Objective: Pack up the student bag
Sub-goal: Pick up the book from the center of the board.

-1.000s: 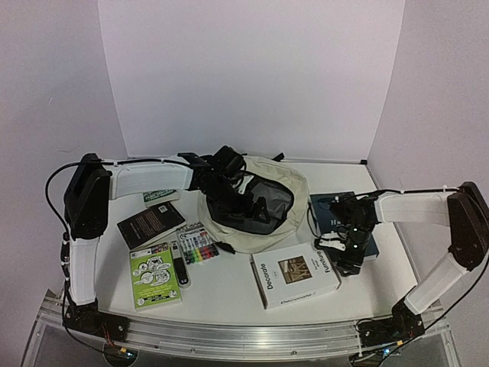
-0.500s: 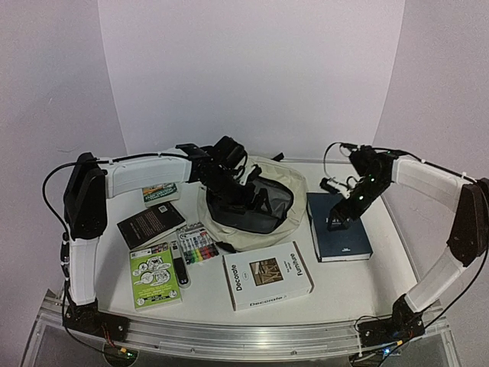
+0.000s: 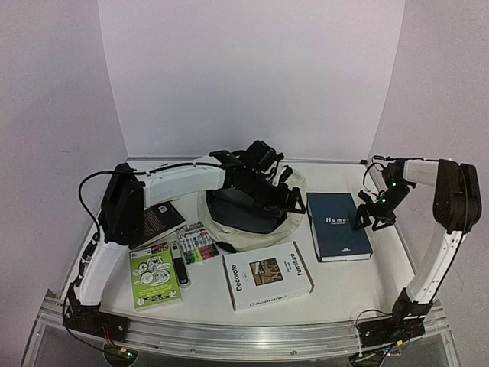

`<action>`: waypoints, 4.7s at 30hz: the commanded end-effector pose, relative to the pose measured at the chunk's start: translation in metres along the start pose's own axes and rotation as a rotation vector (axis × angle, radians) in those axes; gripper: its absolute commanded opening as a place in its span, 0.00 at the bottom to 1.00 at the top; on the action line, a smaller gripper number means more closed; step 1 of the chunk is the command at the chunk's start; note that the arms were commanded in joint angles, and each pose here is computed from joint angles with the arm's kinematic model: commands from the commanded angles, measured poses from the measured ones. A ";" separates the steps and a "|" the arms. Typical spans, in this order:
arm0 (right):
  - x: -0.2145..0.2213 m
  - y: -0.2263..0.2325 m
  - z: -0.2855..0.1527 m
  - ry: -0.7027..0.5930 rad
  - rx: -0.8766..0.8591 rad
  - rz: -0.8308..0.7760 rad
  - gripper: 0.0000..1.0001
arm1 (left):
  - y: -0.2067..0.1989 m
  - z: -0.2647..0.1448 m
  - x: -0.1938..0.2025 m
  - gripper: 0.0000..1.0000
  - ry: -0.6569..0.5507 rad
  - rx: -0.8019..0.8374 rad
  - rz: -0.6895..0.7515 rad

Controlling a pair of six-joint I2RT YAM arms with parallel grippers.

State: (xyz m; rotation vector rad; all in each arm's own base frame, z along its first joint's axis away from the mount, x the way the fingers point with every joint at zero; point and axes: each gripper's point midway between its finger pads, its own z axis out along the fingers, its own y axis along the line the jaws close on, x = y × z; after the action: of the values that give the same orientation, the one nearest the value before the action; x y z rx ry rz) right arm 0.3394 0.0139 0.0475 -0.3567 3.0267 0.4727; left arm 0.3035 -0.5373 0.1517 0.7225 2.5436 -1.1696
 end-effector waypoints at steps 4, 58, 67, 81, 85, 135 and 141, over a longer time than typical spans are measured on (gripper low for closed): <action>0.003 0.024 0.025 0.031 -0.199 0.090 0.87 | -0.020 0.032 -0.011 1.00 -0.032 0.081 -0.083; -0.031 0.152 -0.039 -0.172 -0.648 0.077 0.67 | -0.118 0.008 -0.016 0.60 -0.126 0.349 0.140; -0.043 0.182 -0.044 -0.255 -0.636 -0.029 0.63 | -0.119 0.003 -0.022 0.46 -0.133 0.378 0.127; -0.095 0.186 -0.086 -0.480 -0.566 0.025 0.94 | -0.069 -0.051 -0.051 0.01 -0.296 0.060 0.137; -0.103 0.190 -0.147 -0.612 -0.556 0.039 0.98 | -0.048 -0.069 -0.054 0.00 -0.285 -0.141 0.267; -0.029 0.229 -0.248 -0.607 -0.328 -0.218 0.98 | -0.022 -0.179 -0.049 0.00 -0.343 -1.353 1.431; -0.031 0.231 -0.223 -0.487 -0.461 0.002 0.98 | -0.051 -0.205 -0.067 0.00 -0.539 -1.685 1.554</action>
State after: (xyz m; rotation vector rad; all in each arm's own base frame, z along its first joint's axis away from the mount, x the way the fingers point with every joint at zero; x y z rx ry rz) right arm 0.3074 0.1615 0.3351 -0.5083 2.3377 0.9147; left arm 0.3277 -0.4438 0.2333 1.4656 1.1465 0.8035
